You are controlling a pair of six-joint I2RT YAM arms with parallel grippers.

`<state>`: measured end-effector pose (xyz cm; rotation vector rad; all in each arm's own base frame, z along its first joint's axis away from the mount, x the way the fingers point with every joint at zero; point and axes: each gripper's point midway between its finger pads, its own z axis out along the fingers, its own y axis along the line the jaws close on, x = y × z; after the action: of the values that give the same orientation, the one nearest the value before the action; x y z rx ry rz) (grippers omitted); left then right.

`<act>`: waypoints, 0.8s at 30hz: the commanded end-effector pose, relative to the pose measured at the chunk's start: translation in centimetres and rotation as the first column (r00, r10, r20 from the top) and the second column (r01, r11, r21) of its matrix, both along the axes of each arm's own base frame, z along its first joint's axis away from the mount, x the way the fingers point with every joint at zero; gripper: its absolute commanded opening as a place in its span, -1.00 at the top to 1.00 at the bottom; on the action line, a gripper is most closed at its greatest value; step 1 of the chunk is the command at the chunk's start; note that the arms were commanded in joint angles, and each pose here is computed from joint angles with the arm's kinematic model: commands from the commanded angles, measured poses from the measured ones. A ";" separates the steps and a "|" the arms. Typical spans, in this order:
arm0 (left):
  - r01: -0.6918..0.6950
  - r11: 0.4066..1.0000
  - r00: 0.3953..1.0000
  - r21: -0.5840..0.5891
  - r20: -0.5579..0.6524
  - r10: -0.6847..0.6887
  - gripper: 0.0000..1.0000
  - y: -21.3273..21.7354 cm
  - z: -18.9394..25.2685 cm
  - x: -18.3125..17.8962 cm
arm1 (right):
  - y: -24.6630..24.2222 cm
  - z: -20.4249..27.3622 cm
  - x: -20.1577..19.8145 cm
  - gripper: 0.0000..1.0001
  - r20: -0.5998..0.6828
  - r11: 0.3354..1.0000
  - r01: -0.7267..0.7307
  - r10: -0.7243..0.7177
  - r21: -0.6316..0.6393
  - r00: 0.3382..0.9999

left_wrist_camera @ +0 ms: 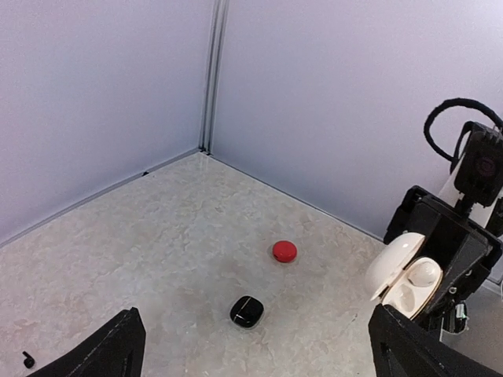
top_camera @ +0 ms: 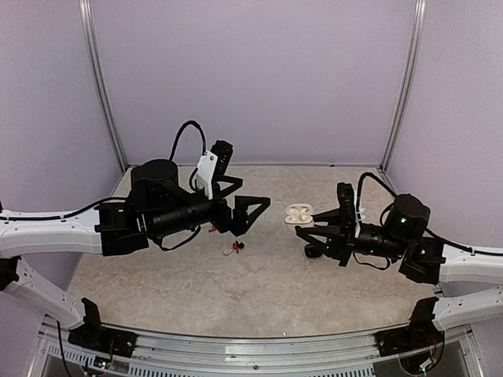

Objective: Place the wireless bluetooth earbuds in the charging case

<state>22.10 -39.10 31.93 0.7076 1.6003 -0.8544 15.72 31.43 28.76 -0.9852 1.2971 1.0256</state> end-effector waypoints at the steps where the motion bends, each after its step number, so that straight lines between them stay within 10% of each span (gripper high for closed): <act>1: -0.137 0.990 0.984 0.032 -0.108 0.140 -0.98 3.4 -2.1 4.2 | -1.4 -0.4 1.4 1.00 -0.052 0.998 0.068 -0.068 0.004 0.996; 9: -0.235 0.949 0.915 0.208 -0.283 0.289 -0.95 8.6 -8.2 10.0 | -2.8 -1.3 2.5 1.00 -0.090 0.993 0.115 -0.116 -0.015 0.989; 24: -0.104 0.940 0.938 0.324 -0.281 0.201 -0.34 7.8 -20.3 5.5 | -3.2 -2.2 2.7 1.00 -0.103 0.993 0.115 -0.117 -0.022 0.988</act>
<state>28.36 -29.03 10.24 0.6030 2.2480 -0.5735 18.40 28.60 26.43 -0.8777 1.4419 0.9796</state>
